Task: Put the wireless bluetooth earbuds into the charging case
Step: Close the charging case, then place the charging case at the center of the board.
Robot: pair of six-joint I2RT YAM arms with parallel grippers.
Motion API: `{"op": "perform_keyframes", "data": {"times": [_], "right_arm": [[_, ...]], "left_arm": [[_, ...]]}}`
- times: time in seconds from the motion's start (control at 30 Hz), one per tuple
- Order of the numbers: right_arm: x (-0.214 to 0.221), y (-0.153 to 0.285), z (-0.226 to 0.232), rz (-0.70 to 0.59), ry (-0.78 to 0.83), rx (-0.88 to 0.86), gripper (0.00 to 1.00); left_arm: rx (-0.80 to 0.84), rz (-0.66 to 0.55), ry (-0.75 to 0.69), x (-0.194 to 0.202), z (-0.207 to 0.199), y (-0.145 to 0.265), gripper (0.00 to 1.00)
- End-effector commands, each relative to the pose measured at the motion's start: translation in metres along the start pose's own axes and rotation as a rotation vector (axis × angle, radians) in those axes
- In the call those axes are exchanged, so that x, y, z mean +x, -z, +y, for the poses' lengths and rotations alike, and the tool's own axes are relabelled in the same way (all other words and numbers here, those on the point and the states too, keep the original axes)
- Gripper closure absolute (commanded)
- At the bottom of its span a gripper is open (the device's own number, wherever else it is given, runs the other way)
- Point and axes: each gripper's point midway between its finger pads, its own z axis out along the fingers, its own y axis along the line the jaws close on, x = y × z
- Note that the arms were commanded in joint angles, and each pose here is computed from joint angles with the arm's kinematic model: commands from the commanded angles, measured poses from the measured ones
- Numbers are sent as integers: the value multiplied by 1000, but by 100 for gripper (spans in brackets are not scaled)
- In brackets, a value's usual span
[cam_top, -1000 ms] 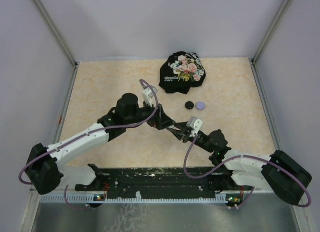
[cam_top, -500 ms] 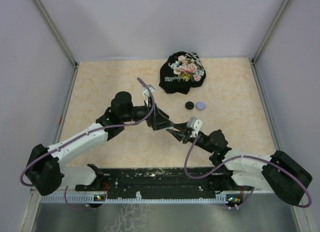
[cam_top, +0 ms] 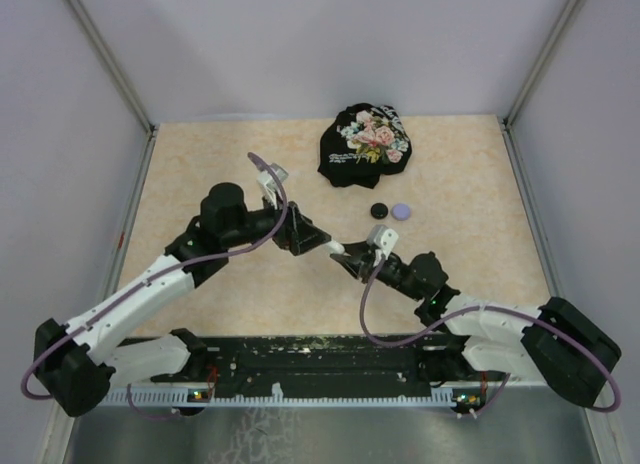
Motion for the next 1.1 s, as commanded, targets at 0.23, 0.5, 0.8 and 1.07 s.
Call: {"op": "perform_keyframes", "data": {"times": [0.23, 0.5, 0.8, 1.07], "right_arm": [[26, -6, -45, 203, -290, 228, 100], [81, 15, -65, 419, -461, 346, 100], [121, 46, -118, 459, -688, 563, 100], [135, 61, -164, 442, -786, 715, 100]], "left_arm": [[-767, -112, -205, -33, 90, 108, 4], [-979, -177, -294, -28, 114, 156, 0], [-1047, -212, -310, -15, 130, 173, 0], [-1040, -202, -300, -13, 140, 175, 0]]}}
